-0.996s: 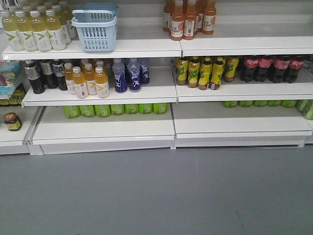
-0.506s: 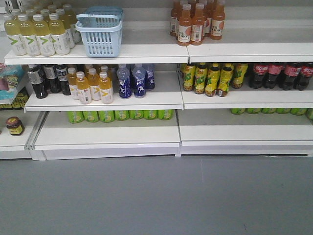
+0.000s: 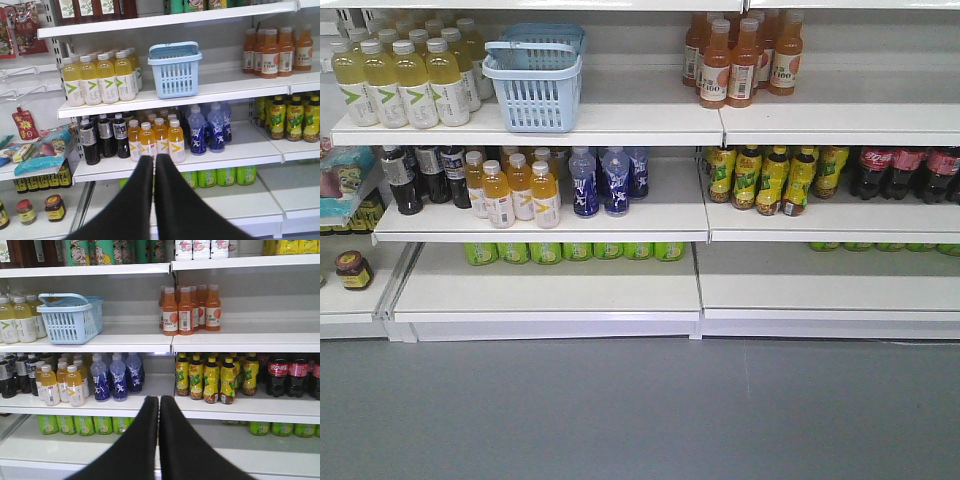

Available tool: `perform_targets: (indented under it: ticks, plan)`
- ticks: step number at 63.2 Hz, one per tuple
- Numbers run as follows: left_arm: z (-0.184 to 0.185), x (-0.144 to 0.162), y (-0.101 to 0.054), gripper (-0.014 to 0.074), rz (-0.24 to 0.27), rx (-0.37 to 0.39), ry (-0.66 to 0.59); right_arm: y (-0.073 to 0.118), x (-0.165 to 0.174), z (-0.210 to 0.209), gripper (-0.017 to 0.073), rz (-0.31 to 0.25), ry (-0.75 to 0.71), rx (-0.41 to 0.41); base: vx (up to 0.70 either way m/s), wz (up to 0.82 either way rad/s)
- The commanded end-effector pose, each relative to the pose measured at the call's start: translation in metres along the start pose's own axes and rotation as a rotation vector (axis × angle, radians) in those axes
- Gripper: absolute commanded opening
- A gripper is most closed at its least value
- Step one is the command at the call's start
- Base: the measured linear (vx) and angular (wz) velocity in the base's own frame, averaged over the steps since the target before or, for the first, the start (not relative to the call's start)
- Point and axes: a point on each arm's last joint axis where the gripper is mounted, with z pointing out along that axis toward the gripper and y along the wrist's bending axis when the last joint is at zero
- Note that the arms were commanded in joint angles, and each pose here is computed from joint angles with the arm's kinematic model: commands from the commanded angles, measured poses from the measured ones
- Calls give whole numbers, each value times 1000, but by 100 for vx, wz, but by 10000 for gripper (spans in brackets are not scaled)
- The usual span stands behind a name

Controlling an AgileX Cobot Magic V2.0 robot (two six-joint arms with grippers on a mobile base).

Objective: Place coke in basket with both arms
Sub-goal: 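Drive the base toward the shelf holding the light-blue basket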

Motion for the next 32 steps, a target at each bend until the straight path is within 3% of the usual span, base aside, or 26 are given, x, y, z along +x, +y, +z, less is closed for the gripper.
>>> perform_targets:
  ticks: [1, 32]
  plan:
    - [-2, -9, -1, -6, -6, 8, -100, 0, -4, -1, -10, -9, -85, -4, 14, 2]
    - [-2, -9, -1, -6, -6, 8, -100, 0, -4, -1, -10, -9, -85, -4, 15, 3]
